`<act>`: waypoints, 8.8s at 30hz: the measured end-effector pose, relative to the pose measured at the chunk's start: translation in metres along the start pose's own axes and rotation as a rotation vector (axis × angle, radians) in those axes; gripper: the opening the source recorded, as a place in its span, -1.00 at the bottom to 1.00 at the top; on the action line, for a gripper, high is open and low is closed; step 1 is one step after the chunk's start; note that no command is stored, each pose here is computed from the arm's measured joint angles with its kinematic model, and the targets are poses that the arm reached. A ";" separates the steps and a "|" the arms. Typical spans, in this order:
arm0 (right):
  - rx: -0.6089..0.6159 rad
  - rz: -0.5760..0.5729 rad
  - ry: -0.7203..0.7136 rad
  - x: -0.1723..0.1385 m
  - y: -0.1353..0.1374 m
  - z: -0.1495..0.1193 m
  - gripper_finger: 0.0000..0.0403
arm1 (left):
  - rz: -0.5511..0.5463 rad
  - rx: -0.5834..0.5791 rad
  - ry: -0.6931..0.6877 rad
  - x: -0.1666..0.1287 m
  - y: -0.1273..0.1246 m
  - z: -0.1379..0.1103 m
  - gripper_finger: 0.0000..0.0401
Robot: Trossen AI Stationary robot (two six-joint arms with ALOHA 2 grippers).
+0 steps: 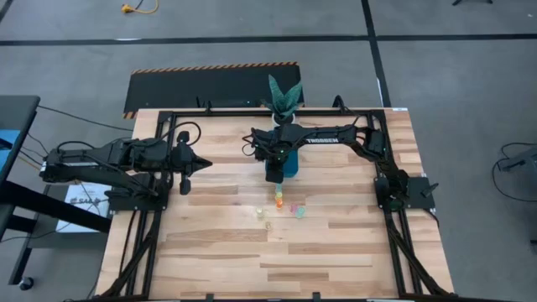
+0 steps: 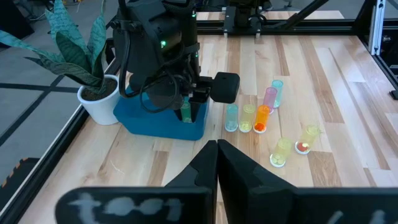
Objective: Pick and place pill bottles into a basket
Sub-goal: Put the yellow pill bottle into the blue bin, then put the blue pill bottle into the blue bin
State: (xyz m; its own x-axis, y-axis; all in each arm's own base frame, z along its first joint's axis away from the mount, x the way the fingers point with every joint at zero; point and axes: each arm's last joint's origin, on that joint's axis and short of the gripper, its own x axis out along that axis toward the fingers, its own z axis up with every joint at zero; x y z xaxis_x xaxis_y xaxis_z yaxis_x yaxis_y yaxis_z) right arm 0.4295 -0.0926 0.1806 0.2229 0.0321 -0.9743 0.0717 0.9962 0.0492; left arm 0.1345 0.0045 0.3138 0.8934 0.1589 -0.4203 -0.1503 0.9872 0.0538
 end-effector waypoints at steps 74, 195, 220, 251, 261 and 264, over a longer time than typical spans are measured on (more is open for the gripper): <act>-0.006 -0.012 0.138 -0.029 -0.007 -0.005 -0.33 | 0.000 -0.012 0.001 0.000 0.000 0.000 -1.00; 0.260 0.051 0.101 -0.025 0.149 -0.102 0.11 | -0.023 -0.053 -0.001 0.000 -0.001 0.000 -1.00; 0.258 0.055 0.094 -0.025 0.150 -0.102 0.11 | -0.023 -0.053 -0.001 0.000 -0.001 0.000 -1.00; 0.255 0.033 0.089 -0.025 0.152 -0.102 0.11 | -0.023 -0.061 -0.002 0.000 -0.001 0.000 -1.00; 0.253 0.076 0.156 0.001 0.155 -0.100 0.10 | -0.023 -0.068 -0.006 0.000 -0.001 0.001 -1.00; 0.231 0.109 0.196 0.015 0.156 -0.100 0.10 | -0.024 -0.070 -0.011 0.000 -0.001 0.001 -1.00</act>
State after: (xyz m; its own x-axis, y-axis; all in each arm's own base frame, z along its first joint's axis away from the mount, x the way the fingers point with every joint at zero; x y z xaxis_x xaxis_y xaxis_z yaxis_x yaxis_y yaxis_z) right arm 0.3471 0.0713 0.1514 0.0517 0.1748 -0.9832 0.2819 0.9420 0.1823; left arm 0.1351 0.0038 0.3147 0.9017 0.1358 -0.4104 -0.1576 0.9873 -0.0195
